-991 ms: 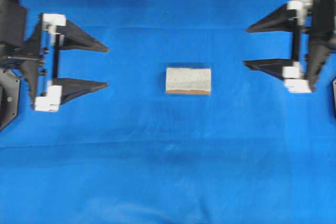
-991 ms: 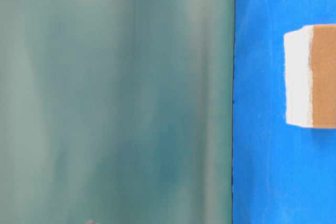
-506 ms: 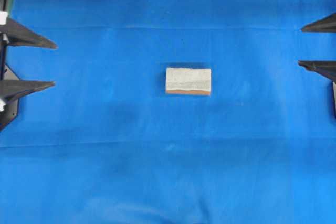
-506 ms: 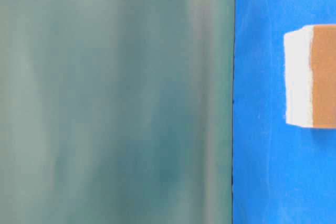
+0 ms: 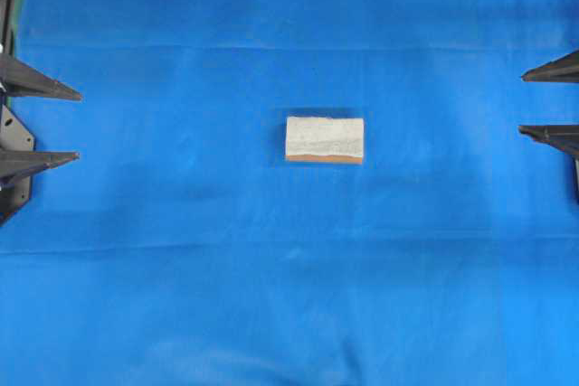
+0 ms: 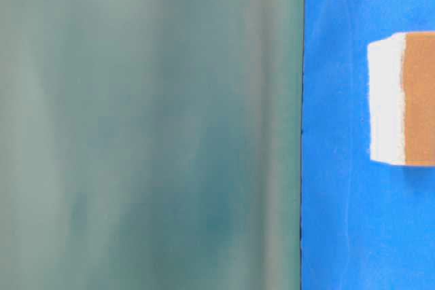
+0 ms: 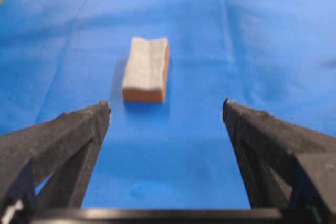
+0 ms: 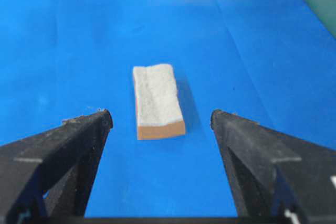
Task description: Hand over the sponge with the left arm and wipe it with the right arm.
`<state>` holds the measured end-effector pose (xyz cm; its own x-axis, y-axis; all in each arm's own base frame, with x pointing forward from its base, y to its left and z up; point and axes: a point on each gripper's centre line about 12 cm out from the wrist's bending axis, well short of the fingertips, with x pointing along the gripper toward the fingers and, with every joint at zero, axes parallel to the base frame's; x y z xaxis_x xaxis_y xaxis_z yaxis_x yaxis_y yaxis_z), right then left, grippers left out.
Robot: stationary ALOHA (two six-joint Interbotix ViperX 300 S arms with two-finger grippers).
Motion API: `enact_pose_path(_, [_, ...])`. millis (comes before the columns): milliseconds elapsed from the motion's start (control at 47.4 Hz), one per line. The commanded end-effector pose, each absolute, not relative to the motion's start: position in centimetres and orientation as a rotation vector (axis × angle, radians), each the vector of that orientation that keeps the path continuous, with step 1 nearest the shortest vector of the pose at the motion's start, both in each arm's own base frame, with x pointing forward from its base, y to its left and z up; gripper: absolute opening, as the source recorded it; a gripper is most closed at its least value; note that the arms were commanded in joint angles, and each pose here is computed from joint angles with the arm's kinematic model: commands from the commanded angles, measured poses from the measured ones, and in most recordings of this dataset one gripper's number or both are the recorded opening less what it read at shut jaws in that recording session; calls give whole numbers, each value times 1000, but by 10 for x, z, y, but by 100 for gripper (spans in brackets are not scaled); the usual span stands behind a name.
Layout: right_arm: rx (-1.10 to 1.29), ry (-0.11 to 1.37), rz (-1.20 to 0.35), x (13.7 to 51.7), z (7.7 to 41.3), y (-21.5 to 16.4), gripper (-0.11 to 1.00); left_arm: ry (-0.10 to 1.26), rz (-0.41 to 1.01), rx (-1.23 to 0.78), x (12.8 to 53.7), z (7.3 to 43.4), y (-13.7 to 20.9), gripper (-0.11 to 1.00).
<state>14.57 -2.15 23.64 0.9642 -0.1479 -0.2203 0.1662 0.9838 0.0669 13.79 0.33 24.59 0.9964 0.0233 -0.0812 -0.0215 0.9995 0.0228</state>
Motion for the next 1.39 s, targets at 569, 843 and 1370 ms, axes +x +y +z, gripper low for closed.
enact_pose_path(569, [97,206,-147,151,238,-20,73,77,23,10,138,250,3,85])
enact_pose_path(843, [97,209,-113,151,238,-15,73,68,24,7,138,252,3,85])
enact_pose_path(1370, [98,206,-112,151,238,-15,73,69,23,7,137,252,3,85])
